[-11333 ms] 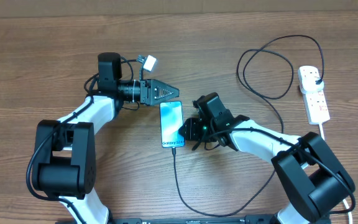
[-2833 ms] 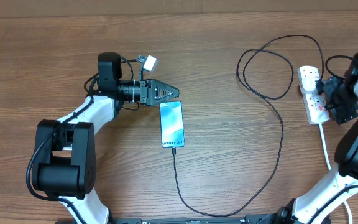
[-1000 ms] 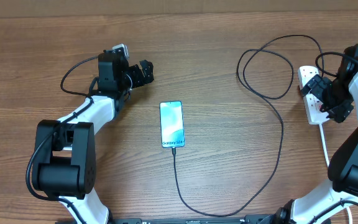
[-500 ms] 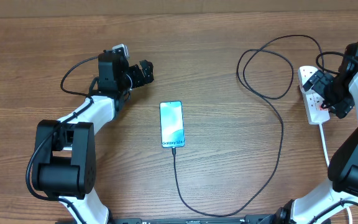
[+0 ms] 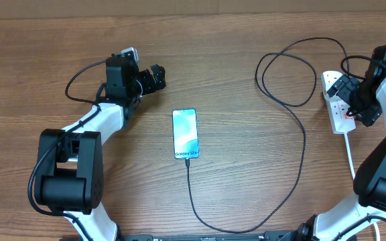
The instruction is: Plug charger to phone and switch on socket
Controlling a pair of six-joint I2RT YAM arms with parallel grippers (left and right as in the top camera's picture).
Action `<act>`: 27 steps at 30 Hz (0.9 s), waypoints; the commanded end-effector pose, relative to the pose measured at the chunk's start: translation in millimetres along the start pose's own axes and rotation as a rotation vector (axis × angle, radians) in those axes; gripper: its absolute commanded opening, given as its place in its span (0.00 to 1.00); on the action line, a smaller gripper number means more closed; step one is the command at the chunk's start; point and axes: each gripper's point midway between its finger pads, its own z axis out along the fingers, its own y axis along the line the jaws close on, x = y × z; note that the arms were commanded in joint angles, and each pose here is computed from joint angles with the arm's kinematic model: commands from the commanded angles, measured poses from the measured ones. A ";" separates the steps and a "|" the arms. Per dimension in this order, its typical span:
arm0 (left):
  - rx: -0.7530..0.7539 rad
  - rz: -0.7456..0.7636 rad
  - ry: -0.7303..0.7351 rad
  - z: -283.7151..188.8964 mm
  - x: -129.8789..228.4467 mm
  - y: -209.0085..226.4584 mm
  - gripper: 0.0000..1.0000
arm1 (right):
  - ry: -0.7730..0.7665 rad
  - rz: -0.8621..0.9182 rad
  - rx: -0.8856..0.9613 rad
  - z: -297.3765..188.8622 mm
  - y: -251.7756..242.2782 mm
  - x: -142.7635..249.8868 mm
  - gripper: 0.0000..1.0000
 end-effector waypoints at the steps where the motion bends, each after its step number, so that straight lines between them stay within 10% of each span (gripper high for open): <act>1: -0.007 0.026 -0.027 -2.9 -10.2 -1.1 1.00 | -0.023 -0.015 -0.002 -5.5 0.4 -3.7 1.00; 27: -0.046 0.011 0.095 0.4 23.8 4.8 1.00 | -0.023 -0.015 -0.002 -5.5 0.5 -3.6 1.00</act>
